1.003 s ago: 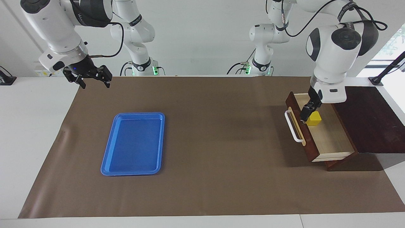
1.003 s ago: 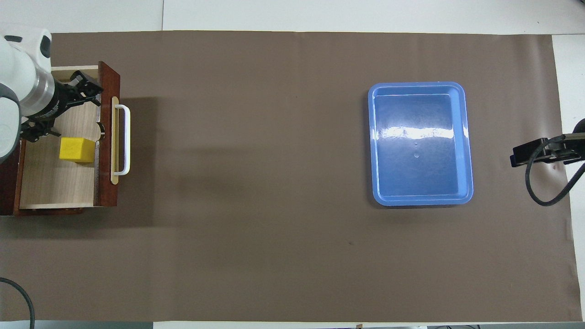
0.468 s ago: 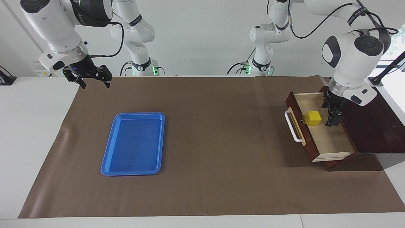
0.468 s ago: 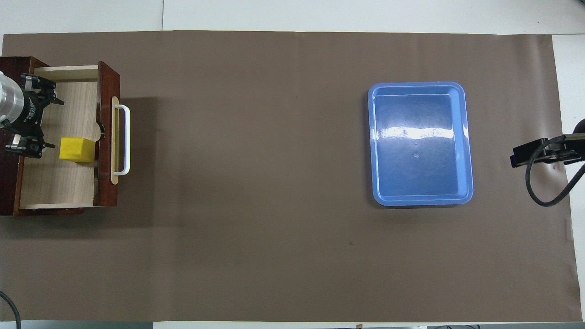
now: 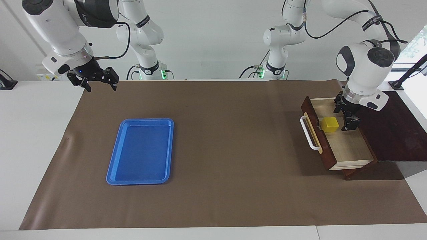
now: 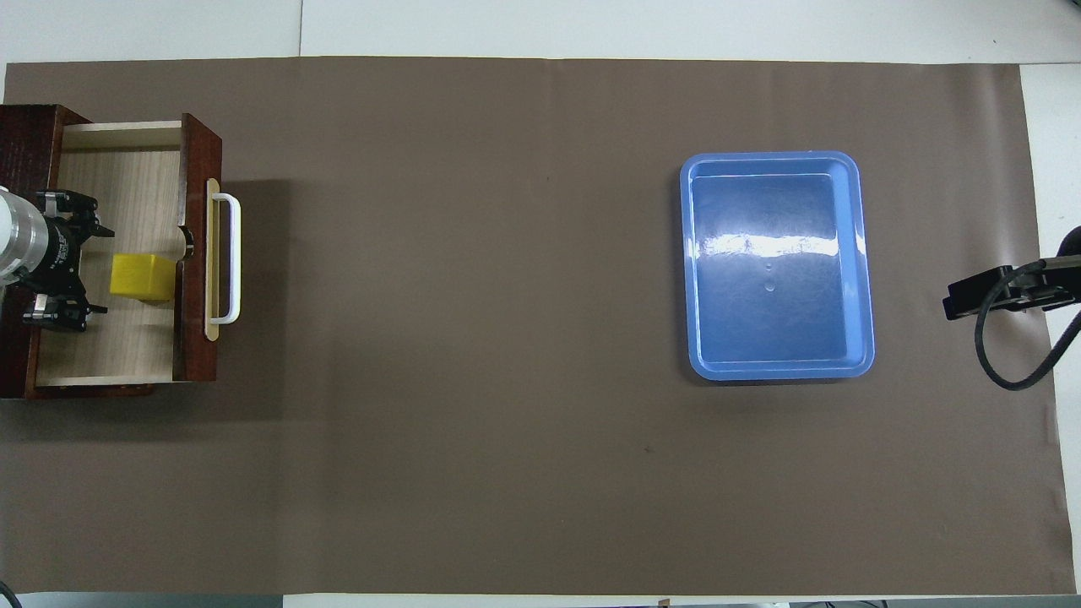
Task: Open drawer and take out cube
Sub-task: 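Release the handle and lower the left gripper onto the yellow cube, then grasp the yellow cube and lift it out with the left gripper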
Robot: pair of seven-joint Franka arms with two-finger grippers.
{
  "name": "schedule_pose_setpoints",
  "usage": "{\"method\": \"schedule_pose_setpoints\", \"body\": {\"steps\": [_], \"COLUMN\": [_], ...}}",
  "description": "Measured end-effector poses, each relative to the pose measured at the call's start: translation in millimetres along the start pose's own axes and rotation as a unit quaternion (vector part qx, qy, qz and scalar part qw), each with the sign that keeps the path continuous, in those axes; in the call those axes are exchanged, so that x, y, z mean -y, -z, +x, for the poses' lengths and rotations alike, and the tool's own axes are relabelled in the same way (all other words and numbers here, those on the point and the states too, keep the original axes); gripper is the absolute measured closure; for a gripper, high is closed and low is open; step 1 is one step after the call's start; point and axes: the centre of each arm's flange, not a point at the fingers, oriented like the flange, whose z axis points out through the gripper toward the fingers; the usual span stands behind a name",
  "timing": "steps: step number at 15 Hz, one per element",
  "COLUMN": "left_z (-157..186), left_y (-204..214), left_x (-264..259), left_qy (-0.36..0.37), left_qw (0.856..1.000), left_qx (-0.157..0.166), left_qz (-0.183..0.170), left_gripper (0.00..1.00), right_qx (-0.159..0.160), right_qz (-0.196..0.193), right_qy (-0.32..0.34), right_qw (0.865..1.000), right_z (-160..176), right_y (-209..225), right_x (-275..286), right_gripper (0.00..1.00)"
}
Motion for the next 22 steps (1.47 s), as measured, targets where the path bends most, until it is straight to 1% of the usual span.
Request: {"method": "schedule_pose_setpoints", "body": {"steps": [7, 10, 11, 12, 13, 14, 16, 19, 22], "left_z": [-5, -6, -6, -6, -7, -7, -7, -8, -8], "left_y": [-17, -16, -15, -15, -15, -15, -15, -14, -2], "left_x": [9, 11, 11, 11, 11, 11, 11, 11, 5], "left_qy": [0.02, 0.024, 0.025, 0.025, 0.025, 0.025, 0.025, 0.031, 0.033], "left_qw": [1.0, 1.0, 1.0, 1.0, 1.0, 1.0, 1.0, 0.999, 0.999], "left_qx": [0.005, 0.01, 0.011, 0.012, 0.013, 0.013, 0.013, 0.023, 0.027], "left_qz": [0.009, 0.008, 0.008, 0.007, 0.007, 0.007, 0.006, 0.003, -0.012], "left_gripper": [0.0, 0.0, 0.07, 0.19, 0.25, 0.25, 0.44, 0.44, 0.44], "right_qx": [0.0, 0.0, 0.0, 0.0, 0.0, 0.0, 0.0, 0.0, 0.0], "right_qz": [0.0, 0.0, 0.0, 0.0, 0.0, 0.0, 0.0, 0.0, 0.0], "right_qy": [0.0, 0.0, 0.0, 0.0, 0.0, 0.0, 0.0, 0.0, 0.001], "right_qw": [1.0, 1.0, 1.0, 1.0, 1.0, 1.0, 1.0, 1.0, 1.0], "right_z": [0, 0, 0, 0, 0, 0, 0, 0, 0], "right_y": [0, 0, 0, 0, 0, 0, 0, 0, 0], "right_x": [0, 0, 0, 0, 0, 0, 0, 0, 0], "right_gripper": [0.0, 0.0, 0.0, 0.0, 0.0, 0.0, 0.0, 0.0, 0.0]}}
